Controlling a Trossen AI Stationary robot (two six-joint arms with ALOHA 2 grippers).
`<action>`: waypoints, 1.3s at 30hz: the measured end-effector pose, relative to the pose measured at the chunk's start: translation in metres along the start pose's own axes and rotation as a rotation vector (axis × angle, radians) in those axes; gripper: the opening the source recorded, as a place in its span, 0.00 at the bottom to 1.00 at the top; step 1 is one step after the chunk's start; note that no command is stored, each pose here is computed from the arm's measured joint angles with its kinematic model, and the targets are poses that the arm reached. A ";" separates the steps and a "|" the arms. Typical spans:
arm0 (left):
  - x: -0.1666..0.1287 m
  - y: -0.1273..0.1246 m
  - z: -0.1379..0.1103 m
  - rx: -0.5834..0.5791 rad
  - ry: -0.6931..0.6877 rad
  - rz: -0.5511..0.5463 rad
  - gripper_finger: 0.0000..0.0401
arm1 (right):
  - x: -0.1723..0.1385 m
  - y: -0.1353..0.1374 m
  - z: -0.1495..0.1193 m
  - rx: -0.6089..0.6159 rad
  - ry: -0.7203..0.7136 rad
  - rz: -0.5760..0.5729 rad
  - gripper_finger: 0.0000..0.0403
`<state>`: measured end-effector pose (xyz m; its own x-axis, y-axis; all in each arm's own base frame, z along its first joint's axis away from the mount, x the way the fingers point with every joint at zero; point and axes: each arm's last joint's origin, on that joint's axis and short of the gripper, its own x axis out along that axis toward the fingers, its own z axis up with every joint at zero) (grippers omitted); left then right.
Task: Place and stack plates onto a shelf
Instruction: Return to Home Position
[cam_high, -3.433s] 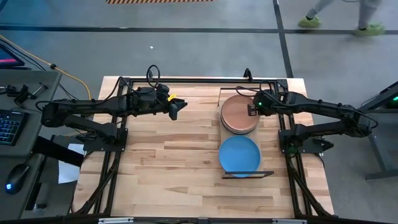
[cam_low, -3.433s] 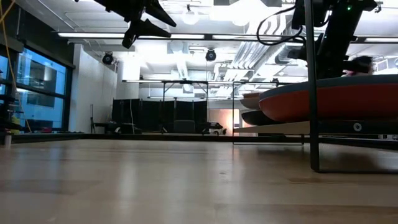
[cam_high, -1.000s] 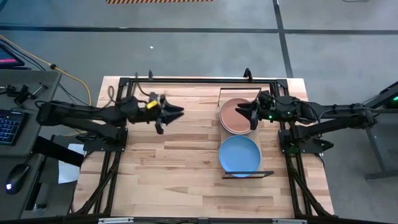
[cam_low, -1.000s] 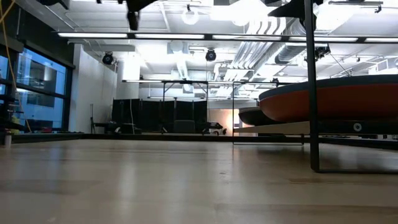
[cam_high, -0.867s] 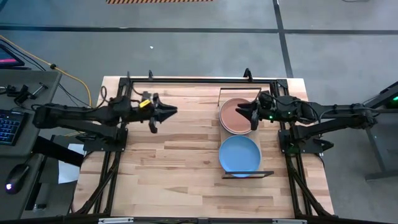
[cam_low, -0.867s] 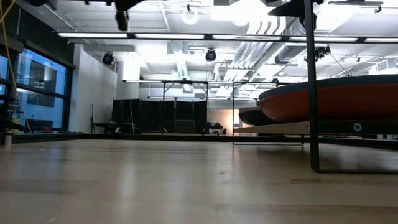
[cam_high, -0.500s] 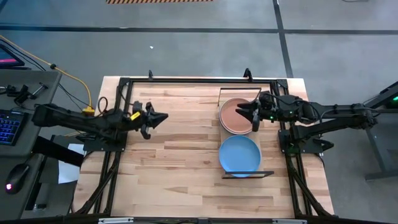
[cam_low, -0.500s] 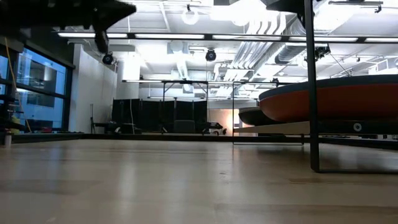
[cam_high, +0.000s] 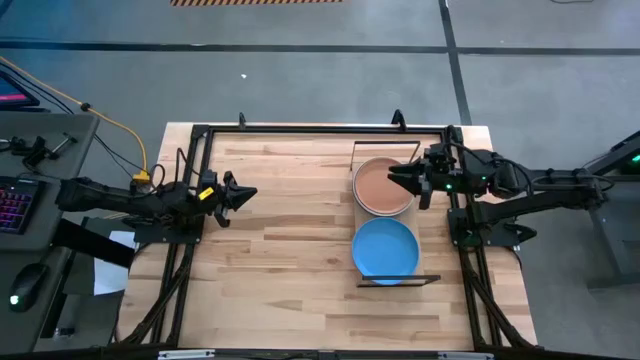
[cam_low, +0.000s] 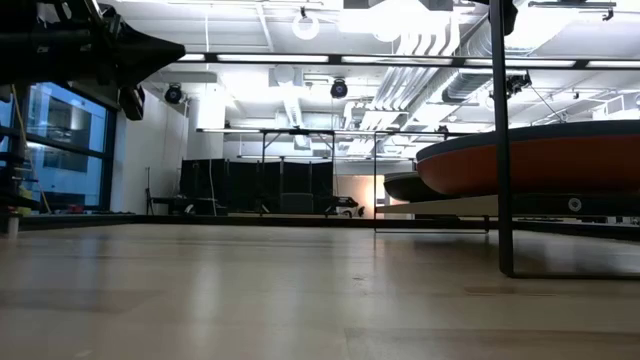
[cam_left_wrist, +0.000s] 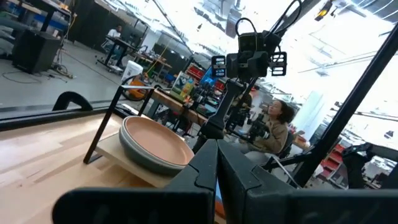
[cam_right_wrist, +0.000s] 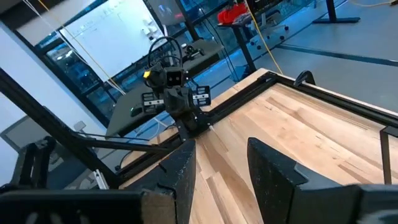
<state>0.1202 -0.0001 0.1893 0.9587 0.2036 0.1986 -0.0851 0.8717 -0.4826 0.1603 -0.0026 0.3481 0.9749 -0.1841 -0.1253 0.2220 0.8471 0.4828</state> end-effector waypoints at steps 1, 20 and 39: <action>-0.001 0.000 0.000 0.000 0.000 0.000 0.00 | -0.002 0.000 0.000 0.006 0.000 0.000 0.31; -0.002 0.000 0.001 -0.087 0.004 -0.012 0.00 | -0.026 -0.009 -0.041 -0.051 0.198 0.091 0.02; -0.003 0.000 0.001 -0.087 0.007 -0.010 0.00 | -0.061 -0.049 -0.090 -0.009 -0.026 0.263 0.00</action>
<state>0.1172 -0.0004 0.1896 0.9613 0.1913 0.1981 -0.0515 0.8316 -0.5531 0.0888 0.0122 0.2537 0.9992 0.0297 0.0261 -0.0386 0.8720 0.4880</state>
